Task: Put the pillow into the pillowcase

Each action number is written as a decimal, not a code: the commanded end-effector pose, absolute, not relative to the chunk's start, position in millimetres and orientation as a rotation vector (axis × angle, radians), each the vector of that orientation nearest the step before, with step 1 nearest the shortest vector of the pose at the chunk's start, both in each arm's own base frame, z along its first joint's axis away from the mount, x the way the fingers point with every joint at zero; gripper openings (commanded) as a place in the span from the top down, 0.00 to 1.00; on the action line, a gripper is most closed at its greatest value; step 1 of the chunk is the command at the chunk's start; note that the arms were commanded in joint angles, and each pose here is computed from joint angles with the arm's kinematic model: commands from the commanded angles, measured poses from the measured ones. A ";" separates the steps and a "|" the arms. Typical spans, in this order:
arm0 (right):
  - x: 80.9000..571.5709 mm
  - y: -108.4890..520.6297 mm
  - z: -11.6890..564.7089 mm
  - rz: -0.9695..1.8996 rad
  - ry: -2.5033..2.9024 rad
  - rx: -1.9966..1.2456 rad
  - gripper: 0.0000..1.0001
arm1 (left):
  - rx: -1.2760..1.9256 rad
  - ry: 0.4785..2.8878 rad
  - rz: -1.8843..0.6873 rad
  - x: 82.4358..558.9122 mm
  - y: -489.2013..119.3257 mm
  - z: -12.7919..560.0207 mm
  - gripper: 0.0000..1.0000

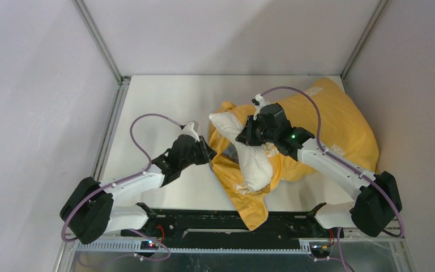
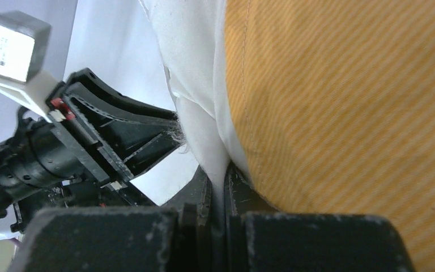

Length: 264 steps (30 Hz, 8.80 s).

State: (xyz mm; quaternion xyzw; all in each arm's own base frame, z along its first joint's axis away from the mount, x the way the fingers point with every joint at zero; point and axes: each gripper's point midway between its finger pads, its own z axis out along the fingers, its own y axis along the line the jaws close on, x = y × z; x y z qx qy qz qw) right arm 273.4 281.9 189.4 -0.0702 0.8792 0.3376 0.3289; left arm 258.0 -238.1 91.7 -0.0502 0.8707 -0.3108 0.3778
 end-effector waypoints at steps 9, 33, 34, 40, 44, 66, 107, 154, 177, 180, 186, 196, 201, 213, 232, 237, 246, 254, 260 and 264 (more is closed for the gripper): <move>276.7 301.6 250.5 1.078 2.112 -0.162 1.00 | 0.139 2.174 -0.572 298.8 -253.8 135.6 0.55; 271.6 271.4 197.4 0.716 2.275 -0.268 1.00 | -0.295 2.095 -0.469 351.9 -217.1 119.5 1.00; 266.9 271.9 187.4 0.667 2.296 -0.321 1.00 | -0.329 2.063 -0.500 353.9 -207.4 133.4 1.00; 250.3 267.5 121.9 0.381 2.446 -0.449 1.00 | -0.399 1.961 -0.586 361.0 -175.3 186.4 1.00; 253.7 271.4 100.2 0.336 2.484 -0.449 1.00 | -0.319 1.841 -0.681 351.7 -178.4 234.2 1.00; 368.4 293.4 223.8 0.428 2.127 -0.037 1.00 | 0.022 2.125 -1.059 246.7 -250.6 185.3 1.00; 238.1 286.1 85.2 -0.295 2.309 -0.853 0.99 | -0.213 2.254 -0.856 366.2 -197.2 179.2 1.00; 260.2 351.1 278.3 1.074 2.145 -0.304 1.00 | -0.694 2.079 -0.827 331.0 -280.9 105.8 0.49; 283.4 324.1 278.0 0.818 2.127 -0.236 1.00 | -0.569 2.075 -0.722 324.5 -250.0 94.7 1.00; 303.0 319.6 265.0 0.666 2.124 -0.214 1.00 | -0.455 2.115 -0.777 296.9 -248.4 105.2 1.00; 335.5 328.4 235.7 0.491 2.122 -0.191 1.00 | -0.216 2.124 -0.928 241.2 -241.3 147.2 1.00; 342.1 358.8 153.0 0.361 2.246 -0.232 1.00 | 0.015 2.031 -1.049 192.5 -225.9 229.9 1.00; 327.2 375.9 124.0 0.434 2.346 -0.270 1.00 | 0.026 2.011 -1.097 195.1 -235.0 244.4 1.00; 287.0 361.8 278.1 0.766 2.088 -0.316 0.37 | -0.164 2.060 -1.004 237.3 -210.4 228.0 1.00; 288.1 359.3 167.2 0.559 2.294 -0.314 0.50 | -0.053 1.939 -1.066 250.5 -219.1 328.1 1.00; 279.6 350.3 241.3 0.668 2.131 -0.280 0.41 | -0.109 2.096 -0.974 260.0 -215.7 253.2 1.00; 288.9 333.9 272.5 0.493 2.070 -0.339 0.44 | -0.164 2.132 -0.772 254.2 -181.3 228.7 0.33; 296.8 360.1 239.7 0.263 2.124 -0.479 0.51 | -0.197 2.115 -0.734 260.5 -172.8 230.3 0.41; 293.0 353.3 204.3 0.115 2.196 -0.502 0.48 | -0.180 2.144 -0.738 270.6 -182.0 223.6 0.42; 291.4 343.1 192.6 0.062 2.217 -0.490 0.49 | -0.173 2.167 -0.750 276.2 -189.8 213.6 0.40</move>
